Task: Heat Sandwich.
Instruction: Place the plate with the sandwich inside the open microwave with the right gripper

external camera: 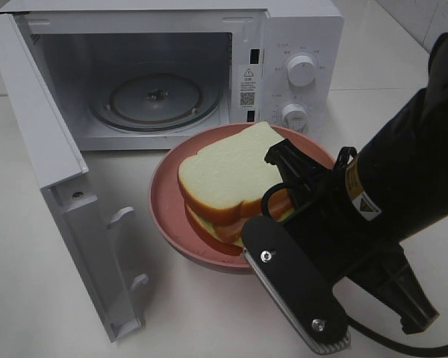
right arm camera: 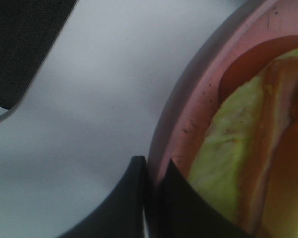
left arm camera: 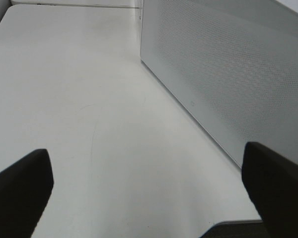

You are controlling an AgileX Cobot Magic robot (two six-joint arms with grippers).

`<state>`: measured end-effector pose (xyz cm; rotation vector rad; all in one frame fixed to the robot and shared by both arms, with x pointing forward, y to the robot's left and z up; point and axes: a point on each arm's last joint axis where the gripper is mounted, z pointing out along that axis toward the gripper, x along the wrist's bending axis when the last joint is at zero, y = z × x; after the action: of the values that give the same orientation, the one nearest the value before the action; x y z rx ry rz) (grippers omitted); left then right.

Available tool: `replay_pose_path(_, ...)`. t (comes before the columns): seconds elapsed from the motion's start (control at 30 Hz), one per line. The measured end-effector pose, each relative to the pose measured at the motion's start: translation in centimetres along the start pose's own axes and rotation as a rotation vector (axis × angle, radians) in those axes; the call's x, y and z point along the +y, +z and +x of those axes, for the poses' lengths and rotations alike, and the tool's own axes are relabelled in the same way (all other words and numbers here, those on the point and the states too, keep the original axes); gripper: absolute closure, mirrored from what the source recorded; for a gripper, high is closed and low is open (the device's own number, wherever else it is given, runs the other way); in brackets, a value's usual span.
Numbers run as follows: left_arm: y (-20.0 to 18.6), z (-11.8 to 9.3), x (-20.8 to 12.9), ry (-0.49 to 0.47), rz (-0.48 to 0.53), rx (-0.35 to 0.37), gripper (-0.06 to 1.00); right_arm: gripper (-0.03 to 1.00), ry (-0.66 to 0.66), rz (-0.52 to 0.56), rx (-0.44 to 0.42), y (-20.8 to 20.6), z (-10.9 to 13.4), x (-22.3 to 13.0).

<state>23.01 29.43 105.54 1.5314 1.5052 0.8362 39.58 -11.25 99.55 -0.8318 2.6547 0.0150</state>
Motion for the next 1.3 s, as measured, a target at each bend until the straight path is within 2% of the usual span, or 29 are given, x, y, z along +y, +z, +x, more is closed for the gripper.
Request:
replay_pose_path(0.3,0.0,0.0,0.0,0.000,0.000,0.000,-0.03,0.93,-0.048,-0.008,0.009,0.4,-0.4,-1.8)
replay_pose_path(0.57,0.0,0.0,0.0,0.000,0.000,0.000,-0.03,0.93,-0.037,-0.034,0.016,0.6,-0.6,-2.9)
replay_pose_path(1.07,0.0,0.0,0.0,0.000,0.000,0.000,-0.03,0.93,-0.066,-0.092,-0.035,0.7,-1.1,-2.4)
replay_pose_path(1.3,0.0,0.0,0.0,0.000,0.000,0.000,-0.03,0.93,-0.066,-0.093,-0.006,1.8,-2.2,-2.0)
